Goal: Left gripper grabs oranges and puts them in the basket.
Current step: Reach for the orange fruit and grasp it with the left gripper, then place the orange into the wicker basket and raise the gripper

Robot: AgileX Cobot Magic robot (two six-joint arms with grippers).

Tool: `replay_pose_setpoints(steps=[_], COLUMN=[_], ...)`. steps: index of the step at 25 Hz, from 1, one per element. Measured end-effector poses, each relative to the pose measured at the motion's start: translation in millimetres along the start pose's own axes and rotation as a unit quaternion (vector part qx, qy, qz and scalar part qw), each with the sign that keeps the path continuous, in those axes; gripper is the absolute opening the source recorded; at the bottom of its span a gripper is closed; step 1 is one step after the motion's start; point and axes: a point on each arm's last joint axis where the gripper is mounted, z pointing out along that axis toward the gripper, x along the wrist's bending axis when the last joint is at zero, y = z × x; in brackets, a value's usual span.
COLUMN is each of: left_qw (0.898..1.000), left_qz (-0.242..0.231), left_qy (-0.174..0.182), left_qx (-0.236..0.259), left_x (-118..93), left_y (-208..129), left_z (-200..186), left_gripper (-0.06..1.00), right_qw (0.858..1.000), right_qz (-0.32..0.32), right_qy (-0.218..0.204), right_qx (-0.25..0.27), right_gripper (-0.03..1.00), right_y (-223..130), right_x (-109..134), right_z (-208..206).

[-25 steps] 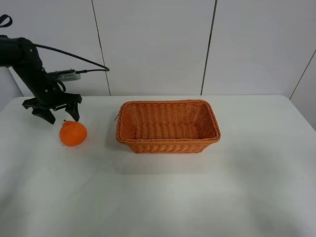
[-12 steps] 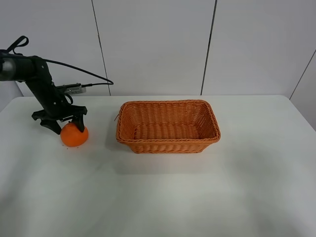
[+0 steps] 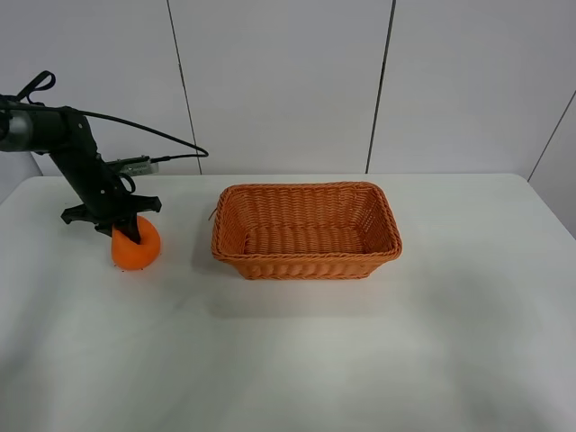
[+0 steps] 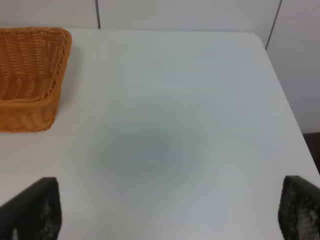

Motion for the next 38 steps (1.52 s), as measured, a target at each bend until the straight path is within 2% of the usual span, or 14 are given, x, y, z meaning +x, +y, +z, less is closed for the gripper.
replay_pose_setpoints(steps=[6, 14, 18, 21, 26, 31, 34, 38], left_qw=[1.0, 0.995, 0.992, 0.99, 0.984, 0.972, 0.964, 0.954], left_qz=[0.007, 0.024, 0.025, 0.032, 0.094, 0.175, 0.218, 0.257], left_qy=[-0.002, -0.001, -0.001, -0.001, -0.015, -0.037, -0.051, -0.063], left_qx=[-0.004, -0.096, -0.125, -0.134, -0.147, -0.151, -0.146, -0.141], left_x=[-4, -14, -17, -30, -92, -169, -209, -247], left_y=[7, 14, 18, 18, 13, -8, -25, -36], left_z=[-41, -152, -169, -175, -181, -184, -181, -165], left_gripper=[0.23, 0.23, 0.23, 0.23, 0.23, 0.23, 0.23, 0.23], right_qw=[1.0, 1.0, 1.0, 1.0, 1.0, 1.0, 1.0, 1.0], right_qz=[0.0, 0.0, 0.0, 0.0, 0.0, 0.0, 0.0, 0.0], right_qy=[0.0, 0.0, 0.0, 0.0, 0.0, 0.0, 0.0, 0.0], right_qx=[0.0, 0.0, 0.0, 0.0, 0.0, 0.0, 0.0, 0.0], right_gripper=[0.69, 0.69, 0.69, 0.69, 0.69, 0.69, 0.69, 0.69], right_y=[0, 0, 0, 0, 0, 0, 0, 0], right_x=[0, 0, 0, 0, 0, 0, 0, 0], right_z=[0, 0, 0, 0, 0, 0, 0, 0])
